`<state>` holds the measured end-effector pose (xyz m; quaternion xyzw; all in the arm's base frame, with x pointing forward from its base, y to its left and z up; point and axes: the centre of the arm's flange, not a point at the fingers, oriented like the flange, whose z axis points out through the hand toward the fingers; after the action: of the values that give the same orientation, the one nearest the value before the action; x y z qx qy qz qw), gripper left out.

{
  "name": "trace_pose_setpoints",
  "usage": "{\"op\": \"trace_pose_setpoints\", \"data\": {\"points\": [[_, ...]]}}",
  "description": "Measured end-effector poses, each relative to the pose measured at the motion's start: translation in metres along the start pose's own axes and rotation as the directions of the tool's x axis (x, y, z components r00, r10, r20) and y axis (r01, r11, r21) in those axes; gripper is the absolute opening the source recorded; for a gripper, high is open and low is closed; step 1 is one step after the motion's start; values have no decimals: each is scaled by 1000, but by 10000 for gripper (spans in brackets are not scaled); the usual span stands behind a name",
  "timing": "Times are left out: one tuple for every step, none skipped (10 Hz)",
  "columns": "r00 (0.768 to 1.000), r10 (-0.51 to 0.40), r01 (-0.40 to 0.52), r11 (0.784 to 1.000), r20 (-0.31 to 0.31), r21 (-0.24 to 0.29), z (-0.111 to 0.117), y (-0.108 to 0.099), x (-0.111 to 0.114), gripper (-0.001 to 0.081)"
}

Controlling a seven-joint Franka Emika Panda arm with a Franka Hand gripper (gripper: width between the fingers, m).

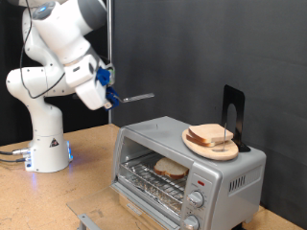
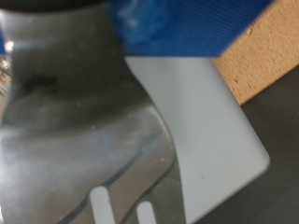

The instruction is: Make a piece of toast with the oven

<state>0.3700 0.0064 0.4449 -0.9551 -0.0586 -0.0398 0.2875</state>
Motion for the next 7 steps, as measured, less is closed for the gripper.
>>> {"op": "trace_pose_setpoints", "data": {"points": [[1000, 4, -4, 1000, 1, -8, 3, -17, 7, 403], [1000, 10, -11, 1000, -4, -21, 7, -32, 14, 403], [1000, 15, -15, 999, -9, -40, 12, -46, 22, 403], [1000, 14, -14, 998, -10, -59, 20, -59, 30, 403], [1000, 8, -8, 997, -5, -76, 30, -71, 38, 403], [1000, 1, -1, 996, 8, -95, 44, -81, 45, 403], [1000, -5, 7, 993, 20, -114, 59, -89, 50, 403]]}}
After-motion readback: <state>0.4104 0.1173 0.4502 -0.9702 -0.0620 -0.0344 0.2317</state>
